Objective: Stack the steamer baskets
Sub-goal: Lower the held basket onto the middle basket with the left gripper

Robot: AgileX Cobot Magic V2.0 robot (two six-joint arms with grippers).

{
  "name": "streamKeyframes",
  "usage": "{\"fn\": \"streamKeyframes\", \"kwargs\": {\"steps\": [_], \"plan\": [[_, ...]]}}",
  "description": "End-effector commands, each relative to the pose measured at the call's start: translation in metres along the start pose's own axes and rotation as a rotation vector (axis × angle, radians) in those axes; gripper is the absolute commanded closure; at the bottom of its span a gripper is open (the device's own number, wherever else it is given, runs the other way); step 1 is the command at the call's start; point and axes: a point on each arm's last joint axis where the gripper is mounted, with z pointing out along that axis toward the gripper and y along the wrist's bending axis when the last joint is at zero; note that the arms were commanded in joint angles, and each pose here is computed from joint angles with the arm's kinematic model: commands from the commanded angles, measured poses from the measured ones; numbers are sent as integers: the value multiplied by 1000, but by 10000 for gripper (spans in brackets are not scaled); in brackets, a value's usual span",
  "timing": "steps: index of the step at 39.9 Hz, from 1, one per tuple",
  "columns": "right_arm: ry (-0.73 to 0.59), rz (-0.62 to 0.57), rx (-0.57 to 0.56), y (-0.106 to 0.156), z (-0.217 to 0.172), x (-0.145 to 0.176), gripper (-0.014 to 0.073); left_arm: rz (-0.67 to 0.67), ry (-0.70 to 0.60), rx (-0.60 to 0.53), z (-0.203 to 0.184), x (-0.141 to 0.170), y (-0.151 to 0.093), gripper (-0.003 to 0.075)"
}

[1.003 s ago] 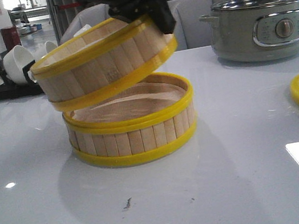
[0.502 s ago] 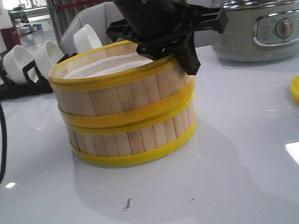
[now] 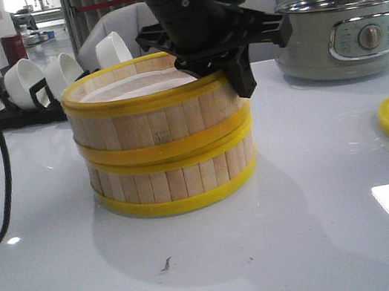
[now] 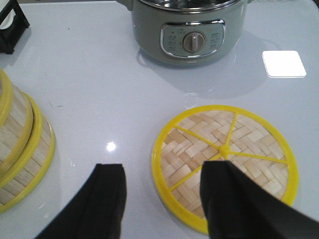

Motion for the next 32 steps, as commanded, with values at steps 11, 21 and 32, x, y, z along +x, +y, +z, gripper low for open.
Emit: {"fn": "streamKeyframes", "kwargs": {"steps": [11,21,32], "plan": [[-107,0,-8,2,-8,-18,150,12,-166,9,-38,-24,-4,525],[-107,0,-8,2,-8,-18,150,12,-174,10,-40,-25,-4,316],[-104,0,-8,1,-8,-17,150,12,-229,14,-59,-41,-5,316]]}}
